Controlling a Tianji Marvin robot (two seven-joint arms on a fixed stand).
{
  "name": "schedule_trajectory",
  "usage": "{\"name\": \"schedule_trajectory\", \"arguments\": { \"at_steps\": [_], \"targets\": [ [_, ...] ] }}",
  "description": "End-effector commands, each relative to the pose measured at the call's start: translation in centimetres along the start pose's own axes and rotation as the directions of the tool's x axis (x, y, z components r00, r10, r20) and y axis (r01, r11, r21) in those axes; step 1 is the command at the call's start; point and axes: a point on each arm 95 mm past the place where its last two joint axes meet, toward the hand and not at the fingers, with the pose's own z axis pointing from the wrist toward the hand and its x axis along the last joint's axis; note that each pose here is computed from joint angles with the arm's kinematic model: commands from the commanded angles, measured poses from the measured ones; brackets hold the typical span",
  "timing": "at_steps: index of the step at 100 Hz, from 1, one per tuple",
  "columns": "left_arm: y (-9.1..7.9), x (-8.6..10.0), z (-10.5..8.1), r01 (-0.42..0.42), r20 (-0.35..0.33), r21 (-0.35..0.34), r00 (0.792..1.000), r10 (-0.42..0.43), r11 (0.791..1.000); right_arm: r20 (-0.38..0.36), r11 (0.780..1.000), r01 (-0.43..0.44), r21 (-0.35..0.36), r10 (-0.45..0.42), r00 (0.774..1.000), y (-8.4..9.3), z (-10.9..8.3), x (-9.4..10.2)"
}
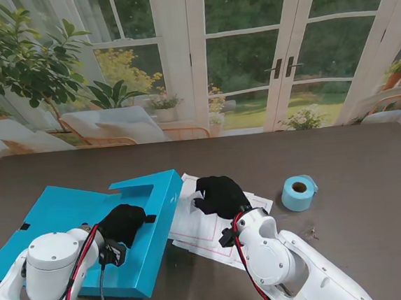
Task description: Peel a label from the label roll, stick it on the side of the file box and file the documents
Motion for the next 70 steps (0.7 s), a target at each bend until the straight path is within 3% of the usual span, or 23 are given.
{"name": "schedule_trajectory", "arguments": {
  "at_steps": [1, 45, 70],
  "targets": [
    [0.5, 0.4, -0.5, 0.003, -0.021, -0.032, 1.000, -0.004, 0.999, -0.013, 1.000, 0.000, 0.018, 0.000, 1.000, -0.5, 0.2, 0.2],
    [0.4, 0.3, -1.8, -0.018, -0.035, -0.084, 0.999, 0.015, 0.996, -0.091, 0.982, 0.186, 0.018, -0.184, 0.979, -1.9, 2.2, 0.8],
    [0.5, 0.1, -2.0, -0.018, -0.038, -0.084, 0.999, 0.015, 0.996, -0.126, 0.972, 0.234, 0.007, -0.231, 0.965, -2.6, 2.7, 1.4]
  ]
}}
